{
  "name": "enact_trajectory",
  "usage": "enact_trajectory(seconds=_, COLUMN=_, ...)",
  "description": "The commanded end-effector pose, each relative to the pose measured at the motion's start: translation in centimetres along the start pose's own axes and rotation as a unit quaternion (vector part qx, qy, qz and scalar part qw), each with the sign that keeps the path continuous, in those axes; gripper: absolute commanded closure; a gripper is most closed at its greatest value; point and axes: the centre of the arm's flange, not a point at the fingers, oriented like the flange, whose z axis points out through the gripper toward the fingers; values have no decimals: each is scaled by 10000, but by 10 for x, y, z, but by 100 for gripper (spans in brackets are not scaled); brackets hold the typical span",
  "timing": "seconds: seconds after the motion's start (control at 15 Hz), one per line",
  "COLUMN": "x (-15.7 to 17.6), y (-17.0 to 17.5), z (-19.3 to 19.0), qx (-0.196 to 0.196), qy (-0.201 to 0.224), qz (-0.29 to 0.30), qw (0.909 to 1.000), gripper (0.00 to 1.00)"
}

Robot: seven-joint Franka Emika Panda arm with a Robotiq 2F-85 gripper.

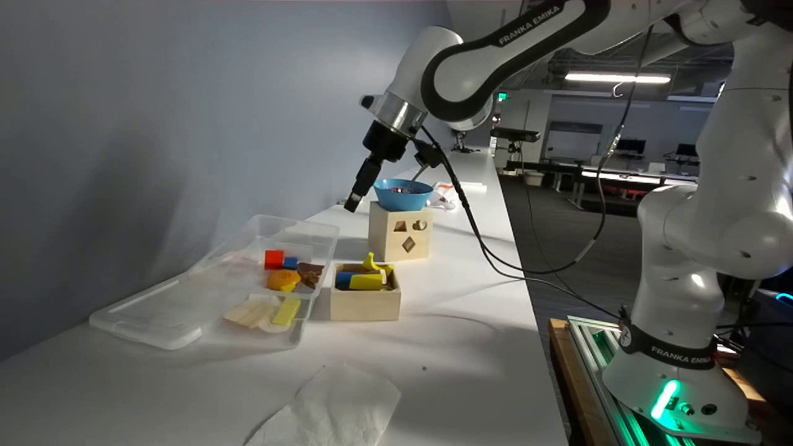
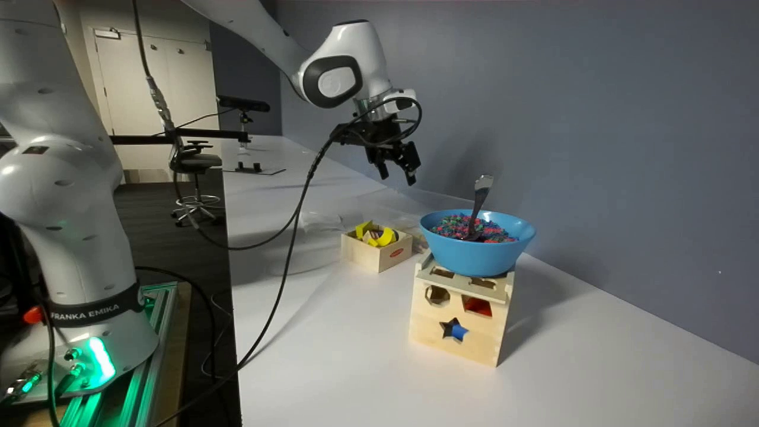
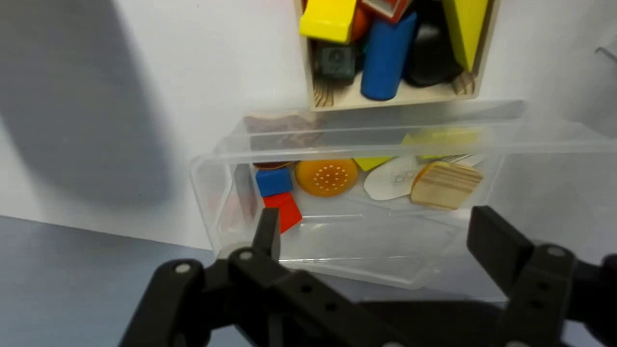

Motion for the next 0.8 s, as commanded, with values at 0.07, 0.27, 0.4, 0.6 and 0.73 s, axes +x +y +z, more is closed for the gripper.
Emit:
enact_trajectory(seconds=0.07, x=75, y=14, z=59, qx=-724, qy=-408, qz=-409, qw=9957, gripper=0)
enact_trajectory(seconds=0.27, x=106, y=16, z=102, qx=-1225, qy=-664, qz=-522, qw=9889, gripper=0)
enact_trajectory(seconds=0.4, x=113, y=7, z=122, qx=-1143, qy=-750, qz=-594, qw=9888, gripper=0)
enact_trajectory(seconds=0.6, x=83, y=9, z=115, qx=-1059, qy=-659, qz=-575, qw=9905, gripper=0)
enact_trajectory(seconds=0.73, x=83, y=12, z=112, qx=-1076, qy=-641, qz=-553, qw=9906, gripper=0)
